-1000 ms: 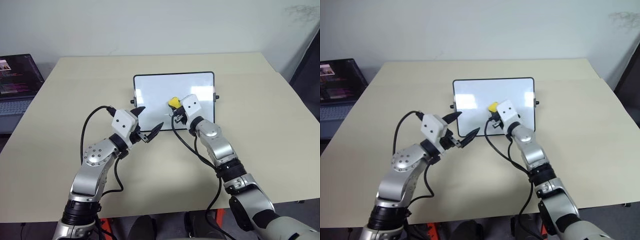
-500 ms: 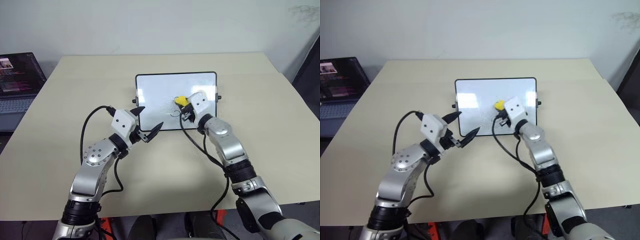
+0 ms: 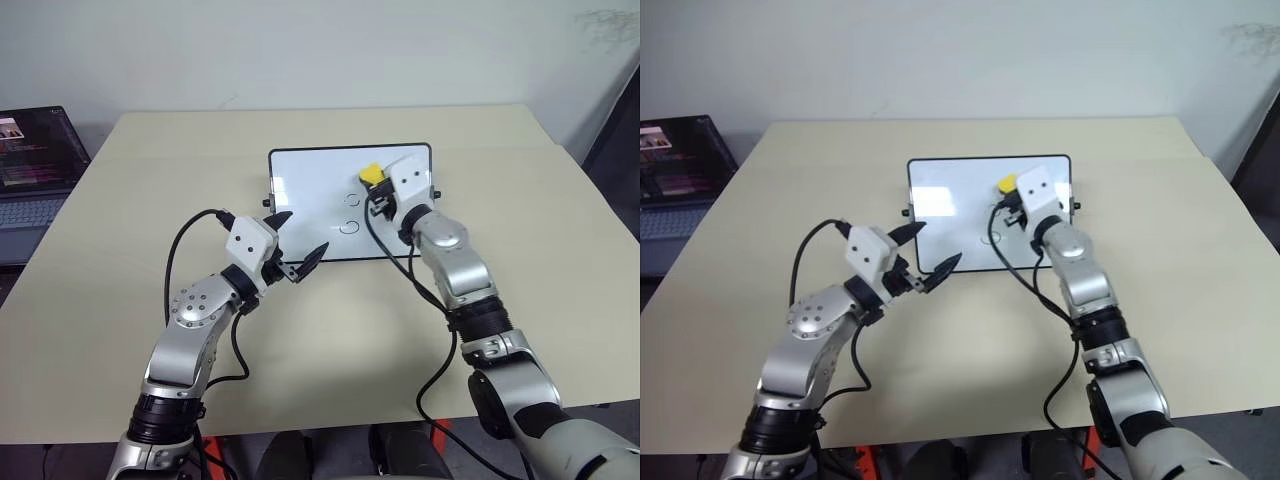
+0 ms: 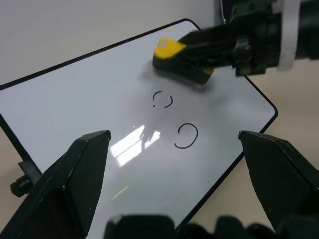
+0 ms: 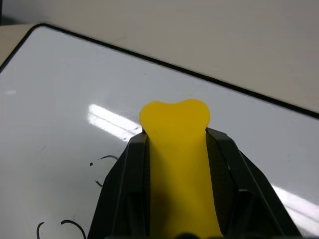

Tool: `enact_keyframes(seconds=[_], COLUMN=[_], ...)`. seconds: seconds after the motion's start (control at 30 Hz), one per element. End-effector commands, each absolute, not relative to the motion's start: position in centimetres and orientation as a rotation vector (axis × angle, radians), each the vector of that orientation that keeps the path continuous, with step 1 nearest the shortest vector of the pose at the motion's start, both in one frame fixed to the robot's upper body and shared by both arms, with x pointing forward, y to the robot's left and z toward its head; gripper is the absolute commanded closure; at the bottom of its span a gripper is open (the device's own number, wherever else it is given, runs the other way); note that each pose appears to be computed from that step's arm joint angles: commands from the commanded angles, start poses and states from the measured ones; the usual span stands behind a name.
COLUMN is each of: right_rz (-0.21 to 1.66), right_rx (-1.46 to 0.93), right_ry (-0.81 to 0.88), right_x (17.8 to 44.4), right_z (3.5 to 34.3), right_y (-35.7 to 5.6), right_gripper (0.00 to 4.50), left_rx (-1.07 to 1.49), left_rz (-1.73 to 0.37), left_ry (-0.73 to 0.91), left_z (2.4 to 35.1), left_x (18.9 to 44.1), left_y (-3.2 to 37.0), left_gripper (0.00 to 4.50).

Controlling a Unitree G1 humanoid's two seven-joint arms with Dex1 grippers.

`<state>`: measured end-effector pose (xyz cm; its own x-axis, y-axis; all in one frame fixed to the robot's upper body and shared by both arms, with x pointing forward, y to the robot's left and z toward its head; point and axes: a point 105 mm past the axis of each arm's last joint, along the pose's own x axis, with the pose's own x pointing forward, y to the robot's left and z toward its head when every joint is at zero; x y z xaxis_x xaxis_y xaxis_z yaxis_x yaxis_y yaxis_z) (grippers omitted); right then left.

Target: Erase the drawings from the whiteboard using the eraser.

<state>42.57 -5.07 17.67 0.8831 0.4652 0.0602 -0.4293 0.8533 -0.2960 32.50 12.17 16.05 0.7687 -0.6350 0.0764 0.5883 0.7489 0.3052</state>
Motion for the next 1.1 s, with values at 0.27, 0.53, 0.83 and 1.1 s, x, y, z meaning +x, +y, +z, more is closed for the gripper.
enact_keyframes(seconds=[0.27, 0.53, 0.83, 1.1], right_rz=[0.503, 0.550, 0.633, 0.637], right_rx=[-0.319, -0.301, -0.297, -0.304], right_ry=[-0.161, -0.156, -0.100, -0.100], right_x=[43.3, 42.4, 40.2, 39.7], right_z=[16.4, 15.8, 13.6, 13.8], right_y=[-3.6, -2.6, -1.4, -2.3], right_gripper=[3.26, 3.26, 3.26, 3.26], left_rx=[0.296, 0.298, 0.300, 0.302], left_rz=[-0.661, -0.652, -0.652, -0.656], left_ry=[-0.234, -0.234, -0.231, -0.228], left_z=[17.4, 17.4, 17.3, 17.2], left_x=[32.0, 31.8, 31.6, 31.7], left_y=[12.2, 12.3, 12.4, 12.3], left_gripper=[0.00, 0.00, 0.00, 0.00])
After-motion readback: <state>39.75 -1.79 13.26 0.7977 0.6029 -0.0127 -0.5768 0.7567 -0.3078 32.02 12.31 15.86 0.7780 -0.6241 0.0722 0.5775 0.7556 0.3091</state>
